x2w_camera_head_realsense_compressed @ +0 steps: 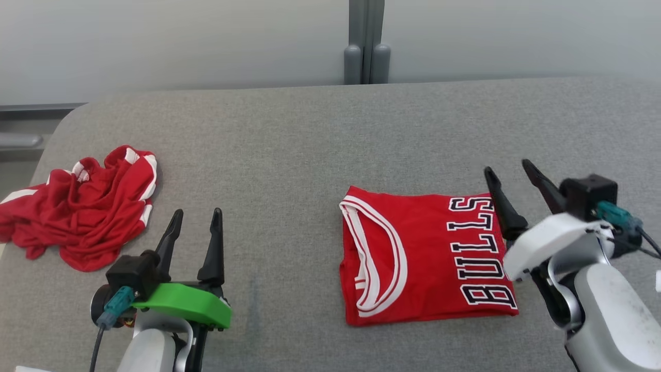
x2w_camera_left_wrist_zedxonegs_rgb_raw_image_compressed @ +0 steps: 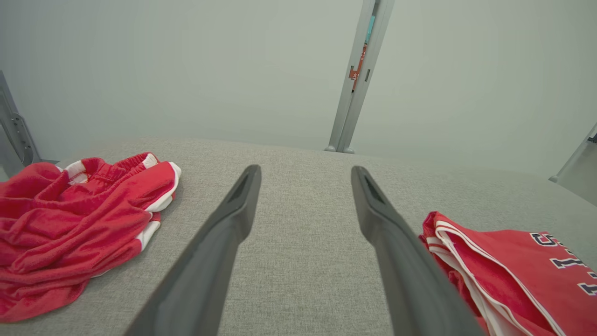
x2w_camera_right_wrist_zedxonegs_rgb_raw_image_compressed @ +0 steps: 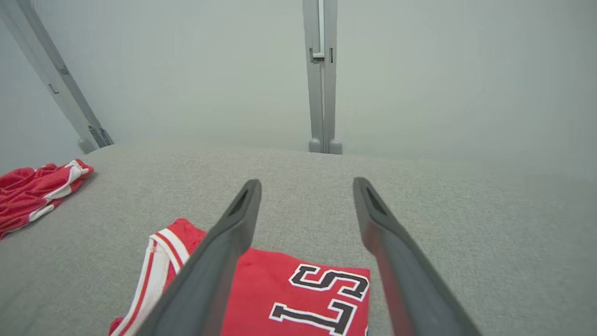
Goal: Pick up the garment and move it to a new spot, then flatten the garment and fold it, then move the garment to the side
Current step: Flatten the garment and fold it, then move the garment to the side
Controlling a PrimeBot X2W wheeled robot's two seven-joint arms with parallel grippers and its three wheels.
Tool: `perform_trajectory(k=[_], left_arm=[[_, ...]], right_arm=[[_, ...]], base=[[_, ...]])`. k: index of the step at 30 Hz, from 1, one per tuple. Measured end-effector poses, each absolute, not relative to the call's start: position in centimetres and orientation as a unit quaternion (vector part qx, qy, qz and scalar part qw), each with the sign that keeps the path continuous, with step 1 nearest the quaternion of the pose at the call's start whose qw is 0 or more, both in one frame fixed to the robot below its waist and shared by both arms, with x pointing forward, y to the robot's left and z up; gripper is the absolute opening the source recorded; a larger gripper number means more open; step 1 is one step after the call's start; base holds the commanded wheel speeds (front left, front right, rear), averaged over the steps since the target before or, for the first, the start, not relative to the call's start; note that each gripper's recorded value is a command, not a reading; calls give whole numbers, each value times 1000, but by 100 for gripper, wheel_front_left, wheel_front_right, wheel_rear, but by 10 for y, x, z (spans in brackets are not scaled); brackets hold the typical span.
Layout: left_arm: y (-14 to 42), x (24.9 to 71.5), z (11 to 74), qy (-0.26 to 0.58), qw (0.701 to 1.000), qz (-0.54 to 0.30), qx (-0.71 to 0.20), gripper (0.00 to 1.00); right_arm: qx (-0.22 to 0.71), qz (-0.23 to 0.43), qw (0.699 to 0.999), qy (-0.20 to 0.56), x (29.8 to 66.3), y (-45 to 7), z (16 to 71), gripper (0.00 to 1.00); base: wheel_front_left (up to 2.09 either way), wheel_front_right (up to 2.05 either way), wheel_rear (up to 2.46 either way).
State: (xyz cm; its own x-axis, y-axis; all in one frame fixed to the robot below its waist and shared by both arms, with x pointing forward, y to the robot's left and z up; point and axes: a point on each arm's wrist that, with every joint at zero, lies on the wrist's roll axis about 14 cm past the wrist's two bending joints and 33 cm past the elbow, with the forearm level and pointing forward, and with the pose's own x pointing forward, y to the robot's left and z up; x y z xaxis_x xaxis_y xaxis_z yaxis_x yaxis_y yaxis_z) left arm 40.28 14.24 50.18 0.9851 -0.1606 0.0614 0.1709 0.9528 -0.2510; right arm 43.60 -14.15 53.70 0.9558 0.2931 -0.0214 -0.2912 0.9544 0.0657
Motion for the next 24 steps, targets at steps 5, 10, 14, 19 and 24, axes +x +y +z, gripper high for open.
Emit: perform_trajectory(k=[5, 10, 14, 19, 24], left_arm=[[146, 398, 504, -24, 988, -77, -132, 100], [144, 394, 505, -27, 988, -78, -131, 100], [143, 392, 507, -30, 988, -79, -130, 100], [140, 389, 510, -34, 987, -81, -132, 100], [142, 386, 511, -35, 988, -79, -130, 100]], right_arm=[[31, 96, 995, -2, 413, -170, 526, 100], [29, 79, 996, -26, 399, -180, 529, 100], [29, 70, 997, -31, 392, -186, 530, 100], [32, 60, 997, -44, 385, -192, 536, 100], [41, 54, 997, -46, 382, -193, 537, 100]], base=[[0, 0, 0], [0, 0, 0], [0, 0, 0], [0, 0, 0], [0, 0, 0]])
